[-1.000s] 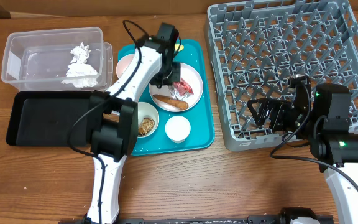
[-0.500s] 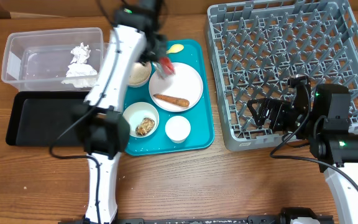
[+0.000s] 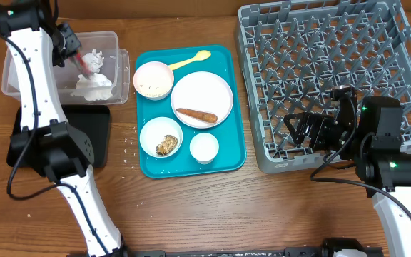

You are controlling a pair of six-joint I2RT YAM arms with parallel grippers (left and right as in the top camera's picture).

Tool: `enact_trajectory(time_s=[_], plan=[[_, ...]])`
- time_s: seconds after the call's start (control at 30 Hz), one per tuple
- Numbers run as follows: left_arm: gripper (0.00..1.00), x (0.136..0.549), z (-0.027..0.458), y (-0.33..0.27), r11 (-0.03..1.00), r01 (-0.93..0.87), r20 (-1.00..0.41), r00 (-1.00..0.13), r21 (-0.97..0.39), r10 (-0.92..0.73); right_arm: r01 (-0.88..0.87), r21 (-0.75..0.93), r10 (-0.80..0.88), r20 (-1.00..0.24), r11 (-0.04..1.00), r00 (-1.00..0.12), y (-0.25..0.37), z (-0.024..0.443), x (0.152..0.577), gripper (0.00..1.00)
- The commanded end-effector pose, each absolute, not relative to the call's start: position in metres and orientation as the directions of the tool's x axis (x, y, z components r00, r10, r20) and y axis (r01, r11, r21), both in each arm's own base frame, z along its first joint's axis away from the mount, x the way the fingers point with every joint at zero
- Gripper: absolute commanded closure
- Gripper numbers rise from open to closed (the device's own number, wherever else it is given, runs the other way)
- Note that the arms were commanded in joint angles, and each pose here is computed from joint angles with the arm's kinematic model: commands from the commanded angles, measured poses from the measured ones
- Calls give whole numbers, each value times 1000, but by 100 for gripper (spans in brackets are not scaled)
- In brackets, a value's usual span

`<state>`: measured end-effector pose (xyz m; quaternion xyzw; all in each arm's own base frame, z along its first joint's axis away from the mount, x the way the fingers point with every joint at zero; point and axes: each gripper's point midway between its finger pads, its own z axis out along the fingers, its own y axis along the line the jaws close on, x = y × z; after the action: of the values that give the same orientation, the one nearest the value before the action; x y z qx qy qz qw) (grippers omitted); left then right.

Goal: Sort waste into correct bins and load items into the dishwasher
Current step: 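Carry the red wrapper to the clear bin and release it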

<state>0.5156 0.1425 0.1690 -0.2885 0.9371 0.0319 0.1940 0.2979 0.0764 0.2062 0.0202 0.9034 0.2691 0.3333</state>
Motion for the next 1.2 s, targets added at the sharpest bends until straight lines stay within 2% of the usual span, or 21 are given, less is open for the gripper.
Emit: enact_trajectory(time_s=[0.0,0.1,0.13,0.23,0.37,0.43,0.57,0.67,0.87,1.07,1.17], plan=[[14,523,149,144,833,-552,-366,-768,-36,-525,-167,489,209,-623,856,-754,77,220,302,1],[11,526,166,138,850,-522,-390,-770,-72,-506,-167,489,209,-623,856,-754,77,220,302,1],[12,530,190,119,894,-426,-416,-794,-138,-443,-167,489,209,-623,856,-753,77,220,303,1],[16,523,235,73,954,-215,-465,-836,-209,-291,-167,489,209,-624,856,-753,77,220,303,1],[12,500,260,17,984,-47,-466,-876,-172,-123,-167,489,209,-623,856,-754,77,220,302,1],[12,481,251,-19,986,47,-394,-919,-158,-19,-167,489,209,-623,856,-754,77,220,302,1],[18,451,228,-65,978,133,-256,-963,-163,88,-168,488,209,-626,856,-751,77,221,303,1],[19,433,205,-111,963,225,-173,-965,-150,199,-172,487,209,-632,856,-747,77,222,304,0],[18,403,153,-152,936,329,-15,-944,-127,330,-172,487,209,-631,856,-747,77,222,304,0],[17,401,86,-192,792,598,-48,-801,-119,597,-170,488,209,-628,856,-750,77,221,304,0],[18,402,66,-195,758,643,-61,-765,-110,641,-162,491,209,-616,856,-759,77,219,301,0]])
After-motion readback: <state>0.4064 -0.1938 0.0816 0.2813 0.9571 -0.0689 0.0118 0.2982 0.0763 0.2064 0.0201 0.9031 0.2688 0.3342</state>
